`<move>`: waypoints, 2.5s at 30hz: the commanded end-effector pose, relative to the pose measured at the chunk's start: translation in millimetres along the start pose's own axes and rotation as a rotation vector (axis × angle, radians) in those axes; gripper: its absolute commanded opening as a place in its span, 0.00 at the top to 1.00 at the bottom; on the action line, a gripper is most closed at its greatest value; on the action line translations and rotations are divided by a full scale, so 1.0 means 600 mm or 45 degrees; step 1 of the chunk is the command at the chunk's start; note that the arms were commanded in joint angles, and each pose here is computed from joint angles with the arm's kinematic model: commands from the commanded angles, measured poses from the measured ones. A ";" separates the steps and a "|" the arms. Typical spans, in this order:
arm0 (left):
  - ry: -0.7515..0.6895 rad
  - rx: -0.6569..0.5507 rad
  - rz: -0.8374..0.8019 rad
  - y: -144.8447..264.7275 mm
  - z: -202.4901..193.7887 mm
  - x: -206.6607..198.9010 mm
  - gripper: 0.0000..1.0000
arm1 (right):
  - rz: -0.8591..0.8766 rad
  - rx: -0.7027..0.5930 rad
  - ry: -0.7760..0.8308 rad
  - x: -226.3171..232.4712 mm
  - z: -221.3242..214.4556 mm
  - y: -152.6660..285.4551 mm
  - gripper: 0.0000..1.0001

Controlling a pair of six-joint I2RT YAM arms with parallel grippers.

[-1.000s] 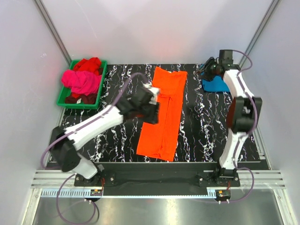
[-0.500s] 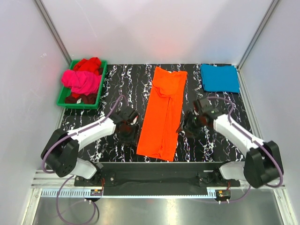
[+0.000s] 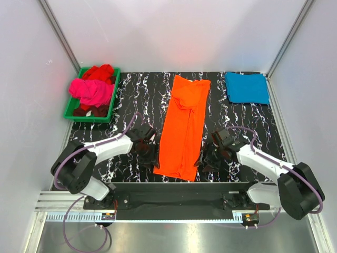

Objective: Fold and stack the t-shirts
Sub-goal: Fold the tshirt

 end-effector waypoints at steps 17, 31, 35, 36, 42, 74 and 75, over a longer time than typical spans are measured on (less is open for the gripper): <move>0.011 0.009 -0.021 -0.015 -0.023 0.021 0.93 | 0.075 0.016 0.021 -0.004 -0.050 -0.062 0.52; -0.003 0.015 -0.155 0.013 -0.024 -0.007 0.57 | 0.010 -0.070 -0.004 -0.028 -0.067 -0.008 0.78; -0.002 0.025 -0.191 0.017 -0.026 -0.013 0.52 | 0.000 -0.049 -0.011 -0.030 -0.068 -0.015 0.62; 0.005 0.035 -0.172 0.018 -0.028 -0.010 0.52 | 0.005 -0.053 -0.011 -0.027 -0.066 -0.014 0.58; -0.058 -0.083 -0.067 0.059 0.006 -0.022 0.52 | -0.242 -0.151 -0.022 -0.020 -0.042 0.035 0.59; -0.326 0.061 -0.535 -0.023 -0.066 -0.187 0.51 | 0.207 0.007 0.132 0.062 -0.044 -0.005 0.64; -0.328 0.068 -0.502 -0.032 -0.072 -0.183 0.51 | 0.172 0.015 0.108 0.051 -0.051 0.001 0.62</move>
Point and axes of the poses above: each gripper's point midway between its finger pads, its own y axis back along the fingers, its own x axis along the line the jaws close on, z = x × y, the point moved 6 cm from there along y, back along the fingers, and after that the axes turned 5 degrees about y, right-handed, at the moved point
